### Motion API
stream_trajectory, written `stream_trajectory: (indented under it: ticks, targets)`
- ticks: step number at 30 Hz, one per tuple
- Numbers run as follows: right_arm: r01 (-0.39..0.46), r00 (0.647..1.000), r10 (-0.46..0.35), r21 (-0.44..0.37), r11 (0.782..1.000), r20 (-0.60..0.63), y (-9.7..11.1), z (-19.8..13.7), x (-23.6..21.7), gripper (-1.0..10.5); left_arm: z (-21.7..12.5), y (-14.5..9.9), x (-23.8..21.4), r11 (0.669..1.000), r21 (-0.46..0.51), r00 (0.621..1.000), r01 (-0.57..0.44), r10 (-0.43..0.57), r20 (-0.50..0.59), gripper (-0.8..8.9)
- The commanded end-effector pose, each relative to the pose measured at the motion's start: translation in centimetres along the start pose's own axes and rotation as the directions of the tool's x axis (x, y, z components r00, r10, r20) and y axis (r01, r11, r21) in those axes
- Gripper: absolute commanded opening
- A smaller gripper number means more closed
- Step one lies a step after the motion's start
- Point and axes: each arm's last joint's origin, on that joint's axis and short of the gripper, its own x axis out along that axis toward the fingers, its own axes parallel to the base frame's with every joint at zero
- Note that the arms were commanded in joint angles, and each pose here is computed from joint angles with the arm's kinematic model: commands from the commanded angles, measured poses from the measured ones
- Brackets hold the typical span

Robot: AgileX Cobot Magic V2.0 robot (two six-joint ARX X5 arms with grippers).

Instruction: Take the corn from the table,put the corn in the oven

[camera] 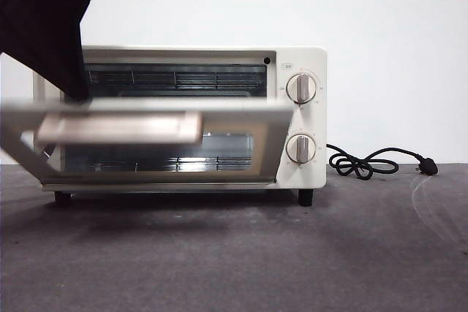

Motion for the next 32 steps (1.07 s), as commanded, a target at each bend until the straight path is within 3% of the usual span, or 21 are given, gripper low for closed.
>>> stream_trajectory:
  ticks: [1,7,13,19,26,29,32]
  targets:
    - [0.001,1.000,-0.001,-0.002,1.000,0.013,0.0,0.1,-0.2,-0.1,-0.5,-0.9,-0.5,0.999,0.051,1.000,0.007,-0.008,0.011,-0.05]
    - [-0.003,0.999,0.003,-0.010,1.000,0.034,0.1,0.4,0.0,-0.1,-1.9,-3.0,-3.3,0.994,0.111,0.993,0.018,-0.031,0.118,-0.05]
    - [-0.007,0.998,0.011,-0.054,0.999,0.064,0.2,1.3,1.3,-0.1,-4.2,-4.5,-7.1,0.989,0.151,0.959,0.007,-0.049,0.278,-0.05]
    - [-0.005,0.994,0.021,-0.155,0.988,0.104,0.3,2.8,4.4,-0.1,-7.4,-5.3,-10.8,0.986,0.137,0.887,-0.091,0.017,0.462,-0.05]
    - [0.011,0.989,0.028,-0.261,0.965,0.148,0.3,4.5,9.6,-0.1,-11.5,-5.9,-14.1,0.983,0.076,0.775,-0.166,0.083,0.626,-0.05]
    - [0.046,0.987,0.004,-0.306,0.951,0.161,0.1,4.9,12.1,-0.1,-13.3,-6.2,-15.1,0.985,0.071,0.736,-0.155,0.068,0.673,-0.05]
    - [0.110,0.985,-0.051,-0.373,0.921,0.165,0.1,5.0,14.5,-0.1,-14.7,-6.3,-15.8,0.985,0.066,0.702,-0.160,0.066,0.709,-0.05]
